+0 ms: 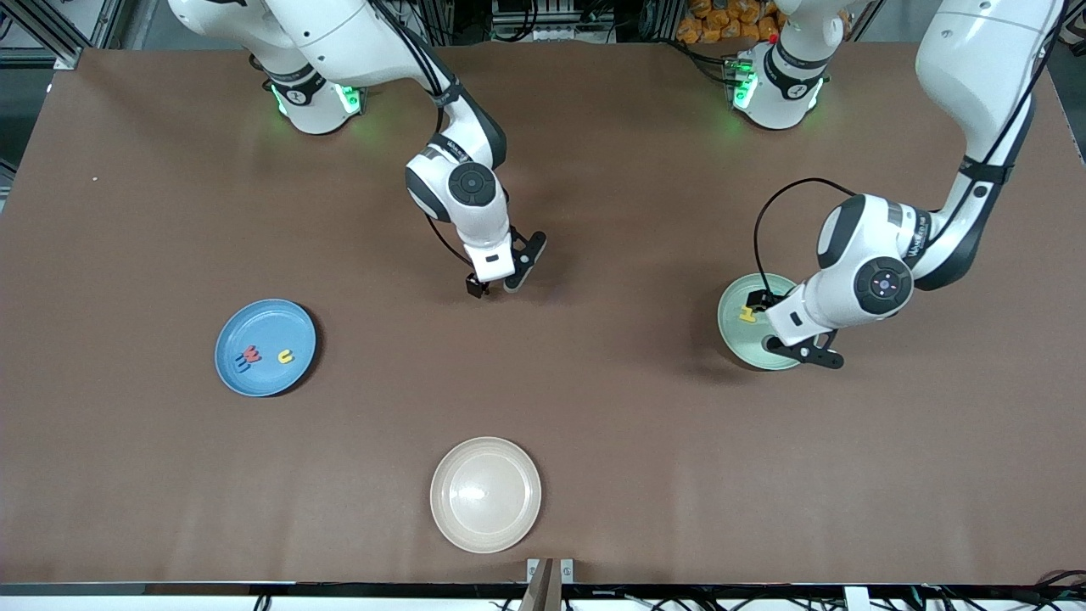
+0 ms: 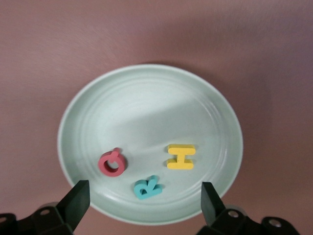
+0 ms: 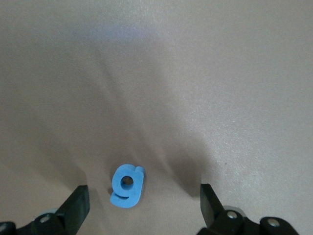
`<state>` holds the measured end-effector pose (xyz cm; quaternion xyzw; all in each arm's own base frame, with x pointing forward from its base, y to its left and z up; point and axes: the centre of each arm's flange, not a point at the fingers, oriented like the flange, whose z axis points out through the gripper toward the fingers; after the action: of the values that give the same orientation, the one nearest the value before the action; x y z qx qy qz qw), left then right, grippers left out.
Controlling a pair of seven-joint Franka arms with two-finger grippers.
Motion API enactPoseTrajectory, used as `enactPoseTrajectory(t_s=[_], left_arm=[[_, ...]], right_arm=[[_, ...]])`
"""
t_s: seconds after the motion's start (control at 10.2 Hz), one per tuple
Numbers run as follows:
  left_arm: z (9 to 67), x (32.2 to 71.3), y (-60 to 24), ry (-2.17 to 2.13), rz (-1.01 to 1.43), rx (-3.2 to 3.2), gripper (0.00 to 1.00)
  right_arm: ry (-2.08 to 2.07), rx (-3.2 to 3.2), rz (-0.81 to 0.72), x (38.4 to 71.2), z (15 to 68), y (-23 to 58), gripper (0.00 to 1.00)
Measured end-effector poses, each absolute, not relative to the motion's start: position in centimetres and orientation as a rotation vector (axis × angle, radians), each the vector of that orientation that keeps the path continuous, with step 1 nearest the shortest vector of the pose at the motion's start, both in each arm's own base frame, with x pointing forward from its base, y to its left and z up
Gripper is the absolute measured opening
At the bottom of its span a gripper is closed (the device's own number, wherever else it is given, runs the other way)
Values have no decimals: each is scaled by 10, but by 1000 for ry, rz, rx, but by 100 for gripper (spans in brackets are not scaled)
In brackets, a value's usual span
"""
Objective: Sort upper and lower case letters into plates
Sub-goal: 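Carry the blue g to the blue plate while the left gripper reaches letters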
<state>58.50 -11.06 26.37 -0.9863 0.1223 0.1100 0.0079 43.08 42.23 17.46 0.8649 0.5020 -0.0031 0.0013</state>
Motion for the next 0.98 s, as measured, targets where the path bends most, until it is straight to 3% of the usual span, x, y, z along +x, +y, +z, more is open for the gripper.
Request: enactPoseTrajectory(t_s=[0.39, 0.49, 0.59, 0.79, 0.88, 0.98], left_arm=[[351, 612, -123, 166, 305, -3066, 100], [377, 616, -123, 127, 272, -3061, 100], [405, 619, -122, 98, 228, -3056, 100], [444, 617, -128, 99, 184, -3048, 100], [450, 614, -135, 112, 181, -3049, 100], [451, 612, -145, 124, 182, -3056, 100]], right_arm=[[1576, 2715, -12, 430, 171, 422, 99], [1576, 2715, -11, 430, 171, 422, 89], [1574, 2717, -1, 431, 173, 422, 68], [1572, 2718, 14, 434, 178, 422, 37], [1572, 2718, 14, 434, 179, 422, 26], [1572, 2718, 14, 434, 179, 422, 27]])
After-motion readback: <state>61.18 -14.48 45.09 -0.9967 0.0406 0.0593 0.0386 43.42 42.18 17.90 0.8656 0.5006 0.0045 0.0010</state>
